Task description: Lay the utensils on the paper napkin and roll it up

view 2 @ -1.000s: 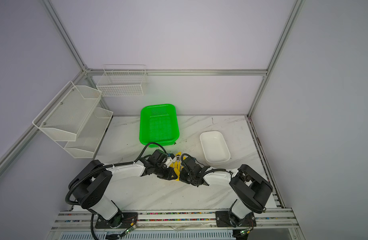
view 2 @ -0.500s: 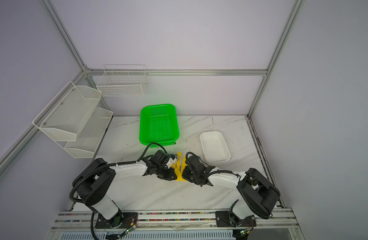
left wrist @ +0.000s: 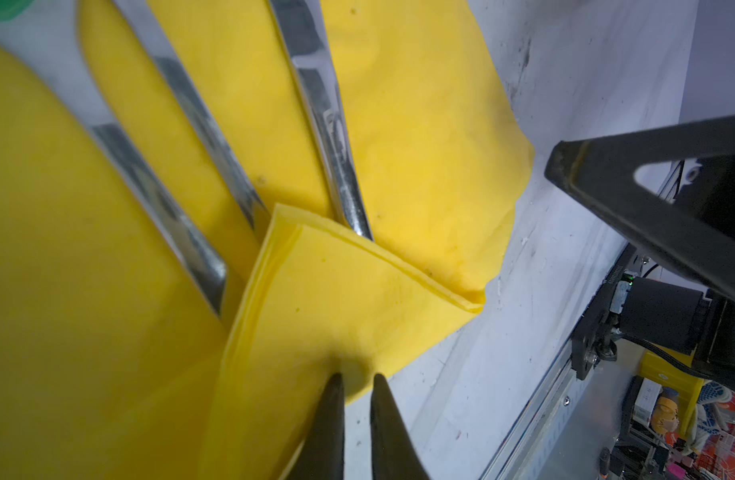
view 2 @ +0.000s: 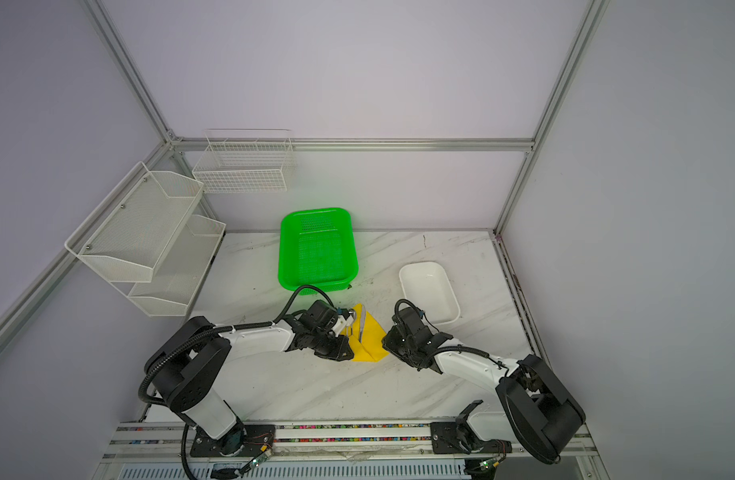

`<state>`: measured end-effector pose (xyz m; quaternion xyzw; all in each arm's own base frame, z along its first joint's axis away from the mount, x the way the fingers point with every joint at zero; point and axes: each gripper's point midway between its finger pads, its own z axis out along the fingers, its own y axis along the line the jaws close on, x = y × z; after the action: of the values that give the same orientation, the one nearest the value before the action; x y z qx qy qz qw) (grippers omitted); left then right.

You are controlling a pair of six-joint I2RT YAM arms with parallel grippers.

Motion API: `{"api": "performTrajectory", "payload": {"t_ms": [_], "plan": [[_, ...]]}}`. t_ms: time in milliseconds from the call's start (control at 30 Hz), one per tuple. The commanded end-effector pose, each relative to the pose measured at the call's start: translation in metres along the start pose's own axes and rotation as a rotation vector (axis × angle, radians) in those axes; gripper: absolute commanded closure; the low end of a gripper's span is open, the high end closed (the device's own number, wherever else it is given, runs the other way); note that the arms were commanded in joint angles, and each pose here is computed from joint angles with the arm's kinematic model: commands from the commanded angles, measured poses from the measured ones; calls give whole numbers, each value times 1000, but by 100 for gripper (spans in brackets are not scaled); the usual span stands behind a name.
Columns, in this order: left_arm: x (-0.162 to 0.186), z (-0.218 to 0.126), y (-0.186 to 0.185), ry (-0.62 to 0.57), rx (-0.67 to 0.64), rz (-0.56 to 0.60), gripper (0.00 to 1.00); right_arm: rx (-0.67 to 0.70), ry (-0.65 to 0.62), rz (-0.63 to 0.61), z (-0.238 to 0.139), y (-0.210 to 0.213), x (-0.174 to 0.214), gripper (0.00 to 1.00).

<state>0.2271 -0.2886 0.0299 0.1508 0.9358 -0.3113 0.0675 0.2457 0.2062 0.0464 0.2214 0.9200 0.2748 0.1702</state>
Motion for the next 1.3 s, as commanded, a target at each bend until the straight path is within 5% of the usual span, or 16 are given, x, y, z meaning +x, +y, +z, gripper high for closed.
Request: {"api": "performTrajectory", "payload": {"t_ms": [0,333,500,1000,1267], "plan": [[-29,-13,-21,-75,19,47,85,47,-22,0,2,-9,-7,59],[-29,-12,-20,-74,18,46,85,81,-45,-33,8,-21,-16,58],[-30,-11,-21,-73,19,48,85,60,66,-64,23,-26,5,59],[-29,-12,-20,-73,17,46,85,-251,206,-51,13,16,35,59],[-29,-12,-20,-73,20,46,85,-287,142,-32,-1,40,18,57]]}}
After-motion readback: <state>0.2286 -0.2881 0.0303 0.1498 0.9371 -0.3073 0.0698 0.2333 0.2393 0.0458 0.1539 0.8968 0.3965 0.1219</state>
